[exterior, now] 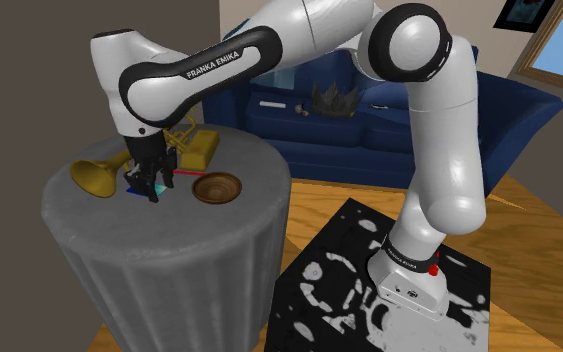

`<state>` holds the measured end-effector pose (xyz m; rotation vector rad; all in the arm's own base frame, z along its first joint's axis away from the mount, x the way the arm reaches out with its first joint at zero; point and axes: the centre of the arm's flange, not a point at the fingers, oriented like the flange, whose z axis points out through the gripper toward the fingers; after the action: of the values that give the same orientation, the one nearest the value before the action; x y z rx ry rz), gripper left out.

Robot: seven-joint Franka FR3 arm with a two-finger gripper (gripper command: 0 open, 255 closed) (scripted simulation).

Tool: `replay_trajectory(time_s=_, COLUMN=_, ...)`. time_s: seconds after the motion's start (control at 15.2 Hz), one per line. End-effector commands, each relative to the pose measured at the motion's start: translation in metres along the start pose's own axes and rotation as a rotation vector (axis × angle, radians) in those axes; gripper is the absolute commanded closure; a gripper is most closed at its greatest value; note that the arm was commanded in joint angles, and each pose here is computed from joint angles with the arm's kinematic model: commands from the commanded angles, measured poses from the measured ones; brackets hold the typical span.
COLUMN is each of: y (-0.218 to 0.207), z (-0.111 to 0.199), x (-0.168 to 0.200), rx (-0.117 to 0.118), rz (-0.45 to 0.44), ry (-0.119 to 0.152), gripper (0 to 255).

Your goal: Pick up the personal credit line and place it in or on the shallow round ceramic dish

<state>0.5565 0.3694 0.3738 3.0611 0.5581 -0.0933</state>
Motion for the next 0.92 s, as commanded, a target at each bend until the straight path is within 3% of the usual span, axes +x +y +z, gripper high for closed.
replay_trajectory(time_s=0.0, y=0.002, z=-0.010, x=0.000, rx=0.000, rz=0.000, ry=0.000, gripper=255)
replay_trajectory(time_s=0.86, y=0.003, z=-0.073, x=-0.004, rx=0.000, rz=0.000, ry=0.000, gripper=255)
